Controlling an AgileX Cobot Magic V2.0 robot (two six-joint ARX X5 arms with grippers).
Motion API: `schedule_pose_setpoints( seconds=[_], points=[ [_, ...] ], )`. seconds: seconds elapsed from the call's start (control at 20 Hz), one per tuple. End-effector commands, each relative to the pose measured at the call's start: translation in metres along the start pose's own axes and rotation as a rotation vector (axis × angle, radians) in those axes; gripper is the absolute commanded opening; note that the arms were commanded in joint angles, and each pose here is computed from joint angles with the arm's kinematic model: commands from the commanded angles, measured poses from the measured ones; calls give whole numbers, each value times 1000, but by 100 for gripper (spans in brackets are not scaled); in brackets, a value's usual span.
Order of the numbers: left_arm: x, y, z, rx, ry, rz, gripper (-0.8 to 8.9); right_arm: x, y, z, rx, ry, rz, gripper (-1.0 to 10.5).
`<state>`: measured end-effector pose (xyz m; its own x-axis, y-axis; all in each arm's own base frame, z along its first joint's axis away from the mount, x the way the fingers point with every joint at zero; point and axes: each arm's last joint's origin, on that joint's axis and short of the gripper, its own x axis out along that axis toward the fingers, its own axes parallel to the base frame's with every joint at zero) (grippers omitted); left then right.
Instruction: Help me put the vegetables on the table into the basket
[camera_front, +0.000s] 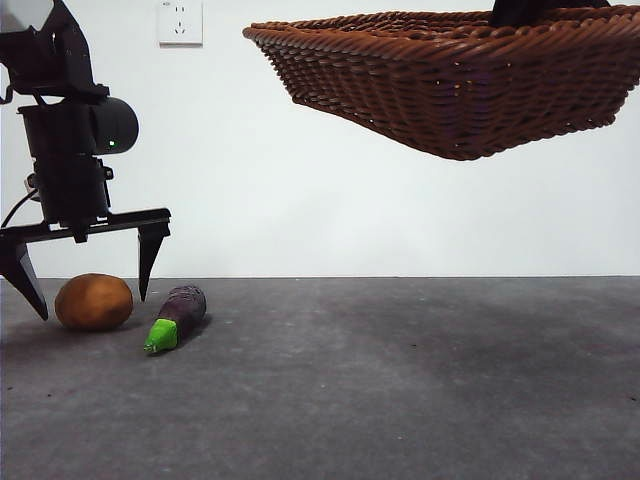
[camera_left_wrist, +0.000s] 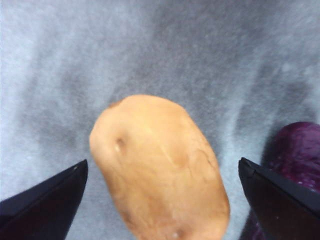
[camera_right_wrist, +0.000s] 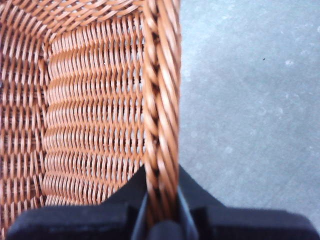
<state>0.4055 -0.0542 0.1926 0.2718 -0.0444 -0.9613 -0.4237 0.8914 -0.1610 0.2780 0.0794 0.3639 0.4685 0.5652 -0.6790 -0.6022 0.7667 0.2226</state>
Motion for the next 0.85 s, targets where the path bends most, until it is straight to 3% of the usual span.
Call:
schedule_pose_setpoints(
  seconds=[0.05, 0.15, 0.25, 0.4, 0.6, 0.85],
  points=[
    [10, -1, -1, -2, 15, 12, 373, -4, 2, 3, -9, -22, 13, -12],
    [10, -1, -1, 3, 9, 7, 158, -4, 2, 3, -9, -23, 13, -12],
    [10, -1, -1, 18, 10, 7, 11, -4, 2, 3, -9, -22, 13, -12],
    [10, -1, -1, 80, 13, 7, -8, -4, 2, 3, -8, -22, 12, -12],
    [-1, -2, 0, 256, -6, -16, -8, -2, 1, 3, 7, -17, 13, -12],
    [-69, -2, 0, 506, -176, -147, -8, 5, -2, 2, 61, 4, 17, -12]
  ],
)
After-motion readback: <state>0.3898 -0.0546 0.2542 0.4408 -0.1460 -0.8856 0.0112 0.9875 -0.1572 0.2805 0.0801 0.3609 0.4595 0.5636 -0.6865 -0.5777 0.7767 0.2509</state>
